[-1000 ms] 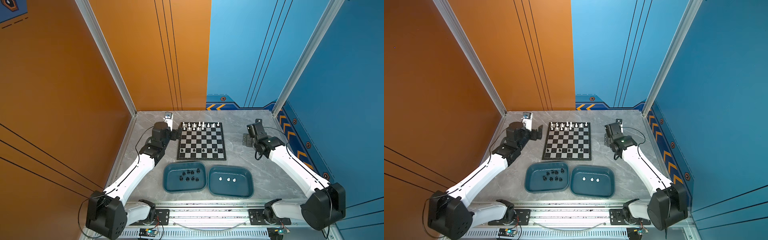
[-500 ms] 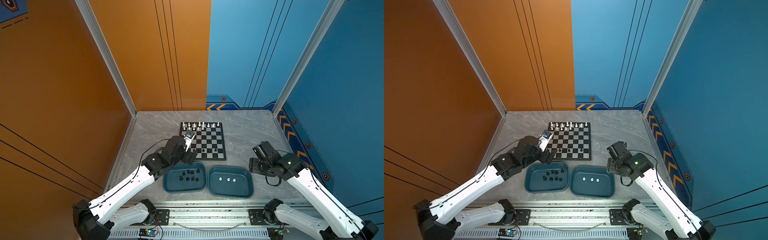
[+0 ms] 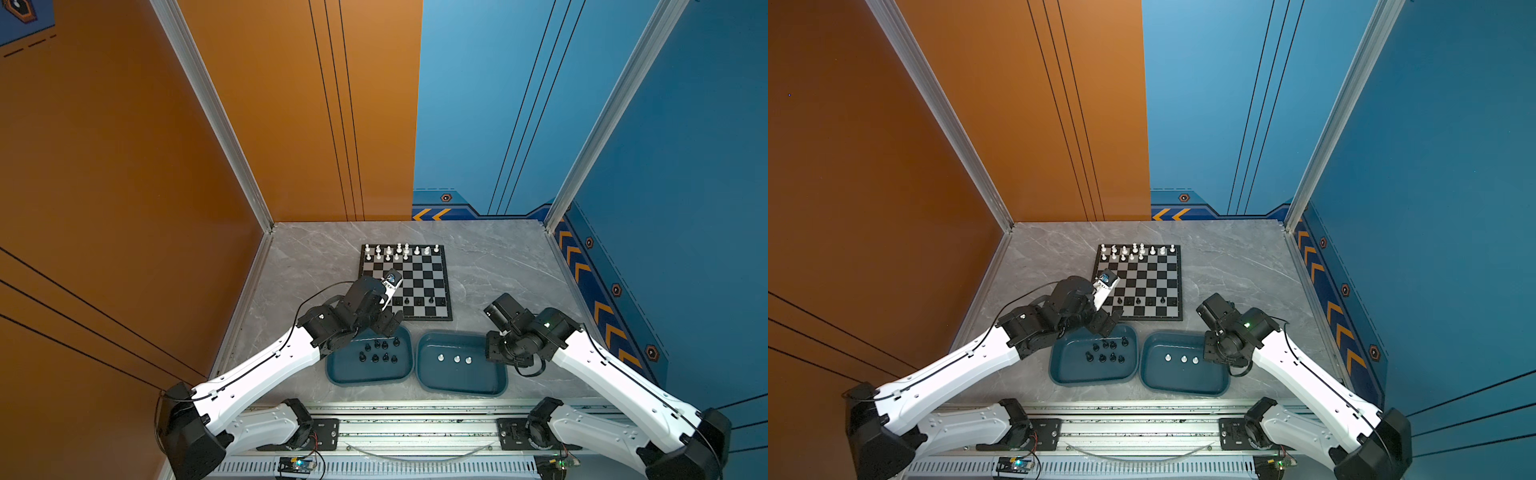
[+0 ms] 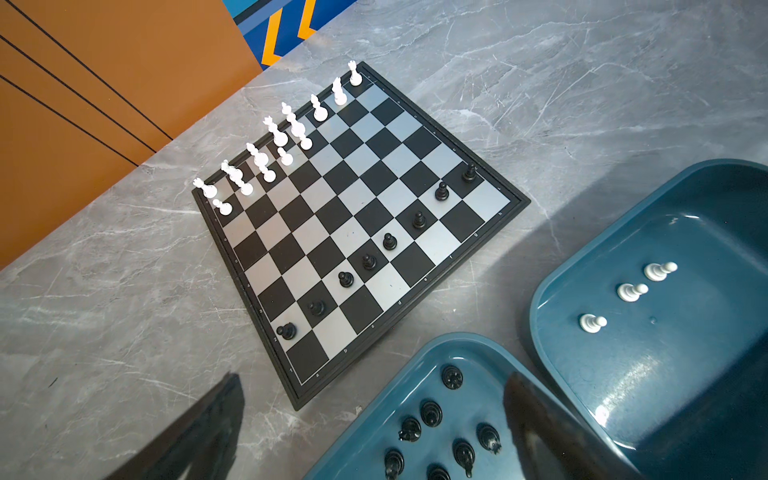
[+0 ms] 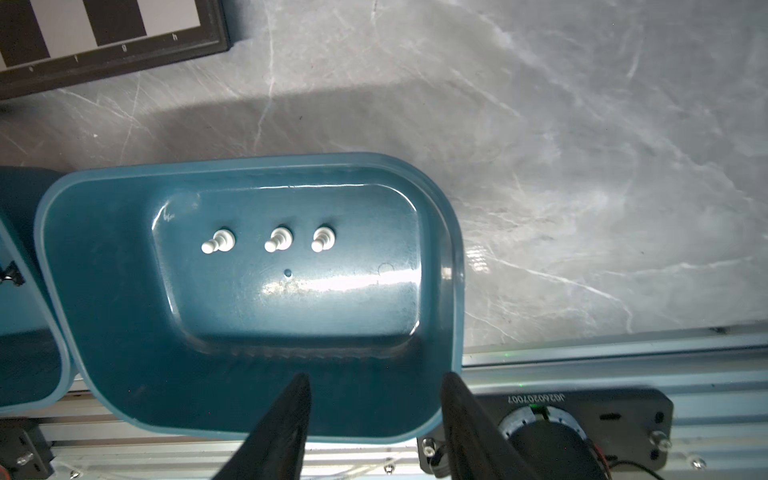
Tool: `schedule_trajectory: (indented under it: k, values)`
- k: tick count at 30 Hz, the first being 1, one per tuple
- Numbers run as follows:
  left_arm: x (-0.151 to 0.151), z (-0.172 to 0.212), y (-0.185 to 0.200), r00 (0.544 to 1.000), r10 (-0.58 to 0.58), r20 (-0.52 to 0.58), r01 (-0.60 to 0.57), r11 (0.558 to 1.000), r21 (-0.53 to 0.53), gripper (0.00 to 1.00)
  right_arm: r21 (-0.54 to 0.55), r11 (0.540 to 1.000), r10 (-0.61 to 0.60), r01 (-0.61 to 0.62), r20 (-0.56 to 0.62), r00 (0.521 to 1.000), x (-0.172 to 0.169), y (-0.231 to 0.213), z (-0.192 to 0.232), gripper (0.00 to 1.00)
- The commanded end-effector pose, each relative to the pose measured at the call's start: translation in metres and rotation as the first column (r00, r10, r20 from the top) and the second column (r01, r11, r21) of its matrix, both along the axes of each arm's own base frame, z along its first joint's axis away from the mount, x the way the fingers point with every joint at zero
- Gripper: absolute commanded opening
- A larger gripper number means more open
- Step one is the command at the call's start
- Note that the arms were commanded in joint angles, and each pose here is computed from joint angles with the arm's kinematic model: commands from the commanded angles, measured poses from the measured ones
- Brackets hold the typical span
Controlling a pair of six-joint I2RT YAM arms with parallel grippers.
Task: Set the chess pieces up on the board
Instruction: 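Lower the right gripper into the white pawn tray while the left arm nears the board, then close the right gripper on a white pawn in the tray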
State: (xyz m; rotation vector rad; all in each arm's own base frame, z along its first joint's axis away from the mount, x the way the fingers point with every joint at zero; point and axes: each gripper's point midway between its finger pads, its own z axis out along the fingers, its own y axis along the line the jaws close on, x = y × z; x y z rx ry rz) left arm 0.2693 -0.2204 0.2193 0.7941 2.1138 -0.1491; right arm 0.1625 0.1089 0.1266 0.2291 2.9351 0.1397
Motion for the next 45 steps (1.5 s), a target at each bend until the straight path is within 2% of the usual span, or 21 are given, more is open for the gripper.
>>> schedule_trajectory:
  k: [1, 5, 13, 19, 27, 45]
  values:
    - [-0.002, 0.006, 0.005, 1.0, 0.02, 0.024, -0.02, 1.0, -0.008, 0.98, 0.032, 0.999, 0.004, -0.004, -0.007, 1.0, 0.007, 0.015, -0.014, 0.48]
    - [-0.005, 0.007, 0.012, 0.999, 0.037, 0.036, -0.036, 0.999, -0.012, 0.98, 0.042, 0.999, 0.028, -0.027, -0.034, 0.999, 0.012, 0.027, -0.031, 0.39]
    - [-0.009, 0.009, 0.025, 0.997, 0.06, 0.052, -0.06, 0.998, 0.004, 0.98, 0.028, 0.997, 0.068, -0.066, -0.081, 0.994, 0.02, 0.04, -0.052, 0.39]
    - [-0.007, 0.005, 0.031, 0.996, 0.075, 0.048, -0.075, 0.997, 0.01, 0.98, 0.018, 0.997, 0.071, -0.07, -0.112, 0.991, 0.022, 0.044, -0.067, 0.34]
    - [-0.004, 0.004, 0.042, 0.993, 0.113, 0.04, -0.112, 0.993, -0.031, 0.98, -0.012, 0.997, 0.071, -0.073, -0.139, 0.988, 0.021, 0.042, -0.081, 0.31]
    - [-0.002, -0.004, 0.052, 0.991, 0.136, 0.023, -0.135, 0.99, -0.033, 0.98, -0.021, 0.996, 0.08, -0.085, -0.167, 0.983, 0.023, 0.045, -0.094, 0.26]
